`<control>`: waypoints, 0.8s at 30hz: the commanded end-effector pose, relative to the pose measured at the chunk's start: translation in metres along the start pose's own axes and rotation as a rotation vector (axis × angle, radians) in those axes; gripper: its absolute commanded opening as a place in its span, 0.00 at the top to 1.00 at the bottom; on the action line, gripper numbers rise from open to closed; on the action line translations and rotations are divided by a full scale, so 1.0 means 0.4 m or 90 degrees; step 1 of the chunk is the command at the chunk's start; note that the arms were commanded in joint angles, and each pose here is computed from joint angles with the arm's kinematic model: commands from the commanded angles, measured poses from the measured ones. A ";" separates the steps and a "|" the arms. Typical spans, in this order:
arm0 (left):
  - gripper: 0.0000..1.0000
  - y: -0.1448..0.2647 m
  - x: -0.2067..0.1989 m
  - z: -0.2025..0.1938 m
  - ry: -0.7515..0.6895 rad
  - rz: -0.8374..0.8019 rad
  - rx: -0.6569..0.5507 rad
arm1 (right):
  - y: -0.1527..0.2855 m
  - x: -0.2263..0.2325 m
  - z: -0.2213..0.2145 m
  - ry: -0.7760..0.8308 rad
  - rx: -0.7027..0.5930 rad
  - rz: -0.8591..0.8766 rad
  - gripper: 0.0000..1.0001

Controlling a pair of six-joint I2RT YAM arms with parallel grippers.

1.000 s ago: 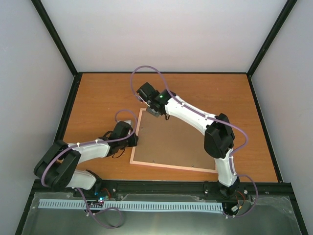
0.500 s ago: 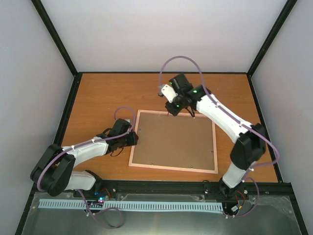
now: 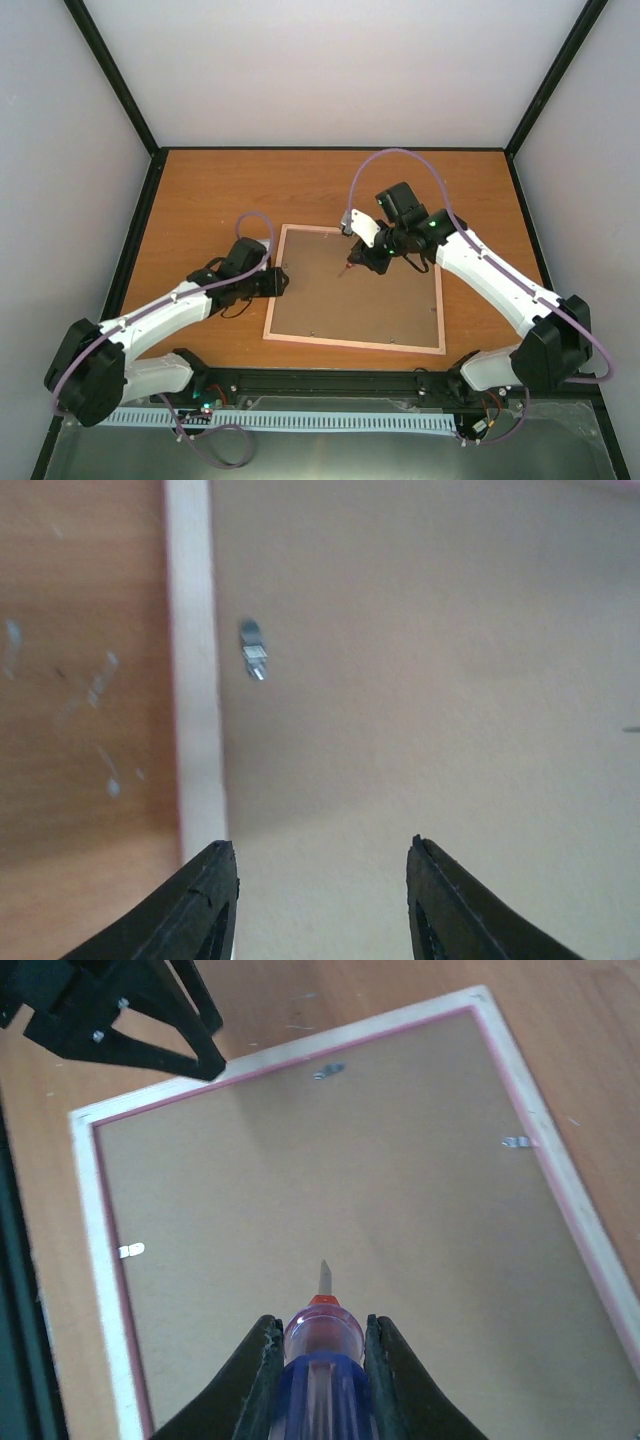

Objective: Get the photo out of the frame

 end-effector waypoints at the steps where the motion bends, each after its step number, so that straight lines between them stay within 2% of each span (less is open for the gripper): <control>1: 0.53 0.034 -0.012 -0.094 0.030 0.015 0.078 | 0.024 0.052 0.015 0.037 -0.053 0.062 0.97; 8: 0.49 0.051 0.039 -0.146 0.120 0.070 0.073 | 0.028 0.094 -0.004 0.061 -0.058 0.118 0.97; 11: 0.49 0.021 0.057 -0.139 0.116 0.102 0.067 | 0.023 0.098 -0.014 0.064 -0.063 0.117 0.97; 15: 0.51 -0.026 0.035 -0.116 0.083 0.081 0.063 | 0.023 0.097 -0.022 0.068 -0.061 0.113 0.97; 17: 0.56 -0.049 0.036 -0.109 0.072 0.087 0.068 | 0.019 0.094 -0.027 0.070 -0.062 0.107 0.97; 20: 0.68 -0.080 0.060 -0.098 0.070 0.112 0.082 | 0.017 0.090 -0.032 0.067 -0.063 0.098 0.97; 24: 0.81 -0.107 0.103 -0.043 0.056 0.133 0.078 | 0.028 0.082 -0.032 0.067 -0.086 0.080 0.97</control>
Point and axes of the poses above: each gripper's point midway between its finger pads, its own y axis back along the fingers, its own x axis along the line the jaws close on, z = x × y, the point moved 1 cm from there along y, back along the fingers, and after that the axes turned 4 degrees about -y, right-handed, at the moved point
